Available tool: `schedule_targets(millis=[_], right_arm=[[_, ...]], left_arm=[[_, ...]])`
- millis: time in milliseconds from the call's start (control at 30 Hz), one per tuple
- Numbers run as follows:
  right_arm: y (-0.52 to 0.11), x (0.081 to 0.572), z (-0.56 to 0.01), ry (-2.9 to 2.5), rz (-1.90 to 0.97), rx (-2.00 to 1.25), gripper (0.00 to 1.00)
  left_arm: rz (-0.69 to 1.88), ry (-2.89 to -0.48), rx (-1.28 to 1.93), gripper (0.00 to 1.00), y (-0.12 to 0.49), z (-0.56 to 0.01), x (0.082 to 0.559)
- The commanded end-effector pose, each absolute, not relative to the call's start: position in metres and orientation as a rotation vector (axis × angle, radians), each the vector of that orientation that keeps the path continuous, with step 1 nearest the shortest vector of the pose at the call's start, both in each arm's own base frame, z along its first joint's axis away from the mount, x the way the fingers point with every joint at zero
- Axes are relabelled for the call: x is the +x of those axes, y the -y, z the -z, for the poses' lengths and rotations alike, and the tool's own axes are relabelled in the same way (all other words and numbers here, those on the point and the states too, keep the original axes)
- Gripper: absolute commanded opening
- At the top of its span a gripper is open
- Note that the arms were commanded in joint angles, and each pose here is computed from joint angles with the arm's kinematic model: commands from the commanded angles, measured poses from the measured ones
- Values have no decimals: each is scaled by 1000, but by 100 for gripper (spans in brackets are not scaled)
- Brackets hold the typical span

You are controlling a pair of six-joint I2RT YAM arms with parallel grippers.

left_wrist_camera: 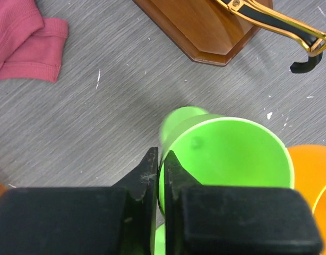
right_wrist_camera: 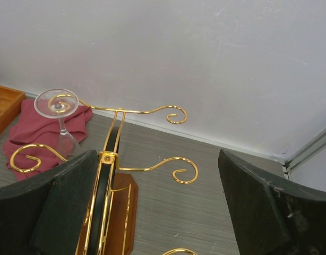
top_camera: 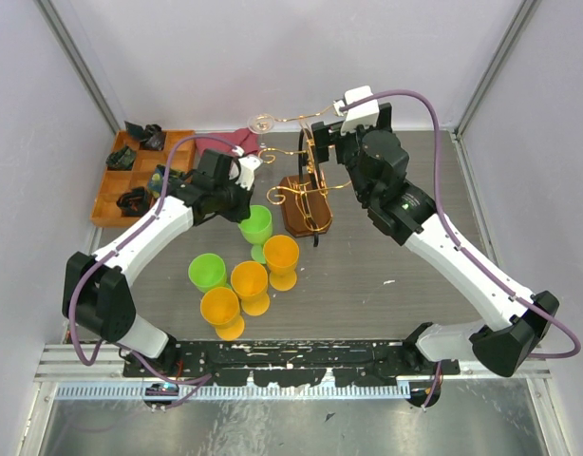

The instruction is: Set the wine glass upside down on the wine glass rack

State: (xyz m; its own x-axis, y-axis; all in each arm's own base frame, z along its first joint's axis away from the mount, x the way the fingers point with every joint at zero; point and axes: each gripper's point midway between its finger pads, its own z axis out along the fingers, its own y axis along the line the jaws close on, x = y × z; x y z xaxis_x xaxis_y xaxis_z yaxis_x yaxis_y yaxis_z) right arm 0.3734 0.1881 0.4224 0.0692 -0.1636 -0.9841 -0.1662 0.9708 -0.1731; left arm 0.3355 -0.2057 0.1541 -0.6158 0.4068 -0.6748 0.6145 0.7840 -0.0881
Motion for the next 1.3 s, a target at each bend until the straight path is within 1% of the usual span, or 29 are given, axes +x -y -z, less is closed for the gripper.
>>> schedule_targets(millis=[0, 33, 67, 267, 433, 700, 867, 1267], right_arm=[[-183, 367, -444, -1451, -31, -216, 100], [-183, 367, -443, -1451, -31, -218, 100], [-184, 368, -443, -1450, -30, -221, 100], [-195, 374, -444, -1439, -48, -252, 100], [-207, 379, -450, -1422, -86, -268, 100], [-221, 386, -452, -1416, -122, -287, 100], [-223, 388, -460, -1413, -153, -253, 100], [-220, 381, -475, -1455, -257, -130, 100]], left_arm=[[415, -2292, 777, 4, 207, -162, 335], [412, -2294, 776, 1, 207, -162, 335], [409, -2296, 774, 0, 206, -163, 334], [379, -2269, 716, 0, 198, -177, 330], [262, -2192, 651, 0, 176, -208, 330], [35, -1952, 449, 0, 121, -295, 322], [-57, -1826, 370, 0, 95, -344, 313], [-264, -1509, 331, 0, 61, -463, 310]])
